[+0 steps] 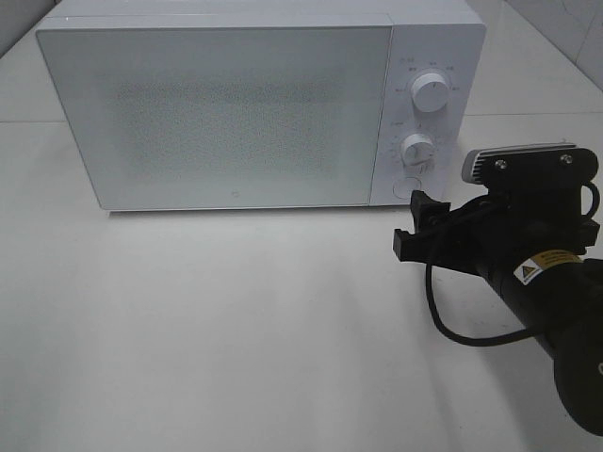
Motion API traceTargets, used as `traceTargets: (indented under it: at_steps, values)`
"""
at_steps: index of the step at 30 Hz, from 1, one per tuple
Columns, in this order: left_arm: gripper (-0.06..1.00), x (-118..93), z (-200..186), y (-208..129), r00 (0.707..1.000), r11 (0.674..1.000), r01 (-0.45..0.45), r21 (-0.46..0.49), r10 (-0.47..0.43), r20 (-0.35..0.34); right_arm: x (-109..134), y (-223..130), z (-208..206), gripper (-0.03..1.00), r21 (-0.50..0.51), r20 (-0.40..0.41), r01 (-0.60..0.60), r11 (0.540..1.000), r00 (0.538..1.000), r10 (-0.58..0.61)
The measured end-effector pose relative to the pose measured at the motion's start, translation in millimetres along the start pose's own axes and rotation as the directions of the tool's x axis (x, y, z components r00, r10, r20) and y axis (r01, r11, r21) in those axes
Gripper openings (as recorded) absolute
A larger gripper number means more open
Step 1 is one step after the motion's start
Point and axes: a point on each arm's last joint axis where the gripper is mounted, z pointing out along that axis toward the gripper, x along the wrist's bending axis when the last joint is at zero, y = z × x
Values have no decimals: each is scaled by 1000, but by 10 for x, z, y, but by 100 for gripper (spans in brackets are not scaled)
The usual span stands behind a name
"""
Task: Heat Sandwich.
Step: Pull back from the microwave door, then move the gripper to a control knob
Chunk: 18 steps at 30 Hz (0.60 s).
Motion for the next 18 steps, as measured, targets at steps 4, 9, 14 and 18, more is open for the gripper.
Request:
traceTargets:
  at_steps: [4, 9, 14, 18]
  values:
    - [99, 0, 0, 0, 1000, 1000, 0, 0, 0, 0, 0, 0, 0, 76, 0, 0, 0, 1000, 1000, 0]
    - [99, 0, 0, 0, 1000, 1000, 0, 0, 0, 0, 2, 13, 13, 76, -2, 11, -11, 1000, 1000, 11]
    - [99, 0, 0, 0, 1000, 1000, 0, 0, 0, 0, 20, 66, 58, 76, -19, 35, -41, 999, 999, 42]
    - [99, 0, 0, 0, 1000, 1000, 0, 0, 0, 0, 6, 109, 126, 76, -33, 57, -54, 998, 997, 56]
